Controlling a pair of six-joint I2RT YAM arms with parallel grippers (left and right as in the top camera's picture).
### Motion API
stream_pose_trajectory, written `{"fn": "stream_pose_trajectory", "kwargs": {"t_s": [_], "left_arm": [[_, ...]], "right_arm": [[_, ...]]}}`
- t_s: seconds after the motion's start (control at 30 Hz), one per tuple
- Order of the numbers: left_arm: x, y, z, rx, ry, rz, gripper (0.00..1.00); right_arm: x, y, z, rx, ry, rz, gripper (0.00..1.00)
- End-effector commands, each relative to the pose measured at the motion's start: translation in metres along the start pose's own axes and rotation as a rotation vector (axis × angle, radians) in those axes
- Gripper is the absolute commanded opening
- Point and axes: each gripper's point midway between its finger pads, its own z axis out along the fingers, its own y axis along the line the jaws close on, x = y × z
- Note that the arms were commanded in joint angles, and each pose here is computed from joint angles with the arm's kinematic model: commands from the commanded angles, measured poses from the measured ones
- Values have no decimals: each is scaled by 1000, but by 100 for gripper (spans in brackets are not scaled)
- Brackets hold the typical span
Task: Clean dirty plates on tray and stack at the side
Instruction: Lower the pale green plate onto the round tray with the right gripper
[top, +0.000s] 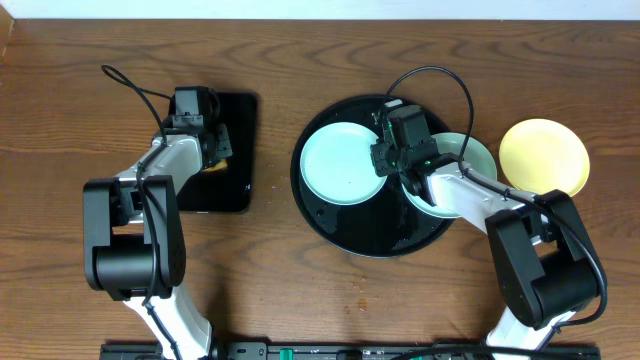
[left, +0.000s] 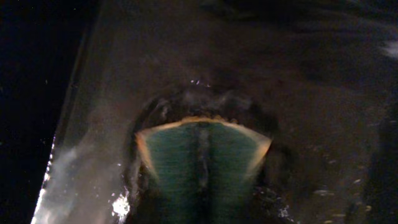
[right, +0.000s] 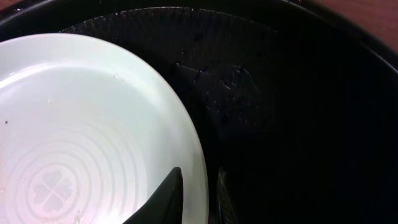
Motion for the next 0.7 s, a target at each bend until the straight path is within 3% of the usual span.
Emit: {"fn": "stream_pose_trajectory", "kwargs": {"t_s": [0.0, 0.03, 0.07, 0.1, 0.13, 0.17, 0.2, 0.23, 0.27, 0.3, 0.33, 0.43, 0.5, 0.6, 0.67], "left_arm": [[10, 3, 10, -14, 24, 6, 47], [8, 3, 10, -12, 14, 5, 69], [6, 2, 10, -11, 8, 4, 56], [5, 2, 10, -10, 3, 4, 34], [4, 2, 10, -10, -1, 3, 27], [3, 2, 10, -9, -6, 2, 34], [1, 2, 9, -8, -13, 2, 67], [0, 1, 9, -7, -17, 1, 82], [0, 1, 9, -7, -18, 1, 75], [0, 1, 9, -7, -17, 2, 60], [2, 2, 9, -8, -10, 2, 54], [8, 2, 9, -8, 16, 5, 59], [9, 0, 9, 4, 22, 6, 46], [11, -2, 9, 18, 27, 6, 27], [11, -2, 9, 17, 31, 6, 25]], "right_arm": [[-1, -2, -2, 8, -4, -9, 17], [-1, -2, -2, 8, -2, -9, 17], [-1, -2, -2, 8, -2, -9, 17], [-1, -2, -2, 8, -2, -9, 17], [-1, -2, -2, 8, -2, -9, 17], [-1, -2, -2, 8, -2, -9, 17], [-1, -2, -2, 8, -2, -9, 17], [-1, -2, -2, 8, -2, -9, 17], [-1, -2, -2, 8, -2, -9, 17], [-1, -2, -2, 8, -2, -9, 17], [-1, -2, -2, 8, -2, -9, 17], [0, -2, -1, 9, 2, -9, 23], [1, -2, 0, 9, 4, -9, 38], [4, -2, 3, 9, 11, -10, 46], [6, -3, 5, 10, 16, -11, 48]]}}
